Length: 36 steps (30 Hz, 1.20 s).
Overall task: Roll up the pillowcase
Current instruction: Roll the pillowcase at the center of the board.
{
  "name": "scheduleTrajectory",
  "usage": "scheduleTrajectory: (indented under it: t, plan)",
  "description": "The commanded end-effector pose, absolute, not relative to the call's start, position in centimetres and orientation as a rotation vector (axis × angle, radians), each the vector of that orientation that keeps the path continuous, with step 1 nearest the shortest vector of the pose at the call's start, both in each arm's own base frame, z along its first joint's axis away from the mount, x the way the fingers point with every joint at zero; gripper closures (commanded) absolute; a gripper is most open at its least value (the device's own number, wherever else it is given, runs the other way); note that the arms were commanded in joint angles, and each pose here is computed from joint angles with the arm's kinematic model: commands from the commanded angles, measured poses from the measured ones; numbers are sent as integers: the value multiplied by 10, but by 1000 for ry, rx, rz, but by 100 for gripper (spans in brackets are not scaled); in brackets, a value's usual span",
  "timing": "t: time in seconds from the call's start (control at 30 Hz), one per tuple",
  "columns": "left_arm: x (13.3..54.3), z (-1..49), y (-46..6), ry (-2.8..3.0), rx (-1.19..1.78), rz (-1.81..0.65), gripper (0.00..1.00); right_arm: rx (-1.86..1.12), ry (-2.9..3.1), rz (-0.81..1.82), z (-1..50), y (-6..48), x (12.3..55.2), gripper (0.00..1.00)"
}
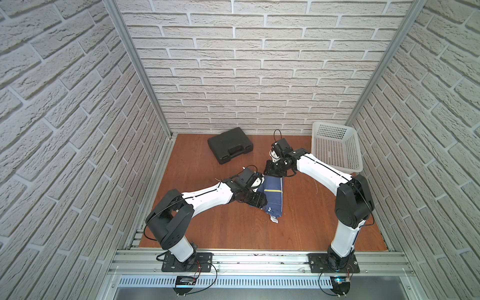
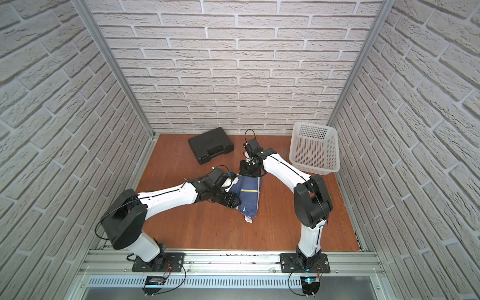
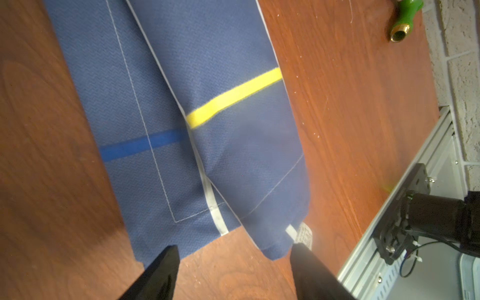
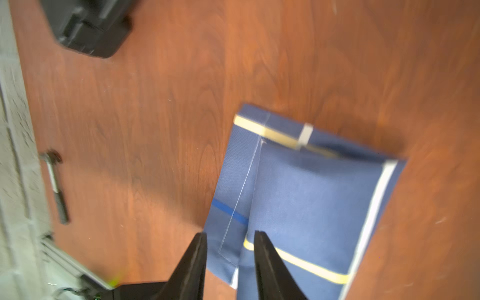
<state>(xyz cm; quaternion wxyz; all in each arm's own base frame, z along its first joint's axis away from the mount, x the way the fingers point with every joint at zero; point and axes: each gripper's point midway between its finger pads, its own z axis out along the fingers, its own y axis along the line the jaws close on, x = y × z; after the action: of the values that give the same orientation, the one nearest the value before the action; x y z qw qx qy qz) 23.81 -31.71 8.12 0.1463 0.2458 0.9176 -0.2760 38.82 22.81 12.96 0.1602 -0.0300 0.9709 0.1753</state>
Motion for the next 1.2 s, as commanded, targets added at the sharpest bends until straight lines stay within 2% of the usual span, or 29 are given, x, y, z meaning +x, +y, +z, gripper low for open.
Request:
scheduleTrajectory:
  t: [0.0,0.13,0.37,0.7,0.93,1.17]
  plan:
    - [249,83,-315,2613,735,-794,28,-534,2729,334,123,218,377,60]
    - [268,84,-309,2588,721,-798,28,-698,2706,315,106,223,383,59]
    - [302,75,-295,2585,718,-767,31,-758,2641,170,97,219,415,56]
    - [345,51,-292,2625,819,-538,38,-798,2678,58,60,212,429,54]
    - [350,39,-295,2636,868,-396,38,-752,2646,79,62,210,438,53]
    - [347,26,-298,2626,877,-286,39,-687,2692,315,54,209,431,53]
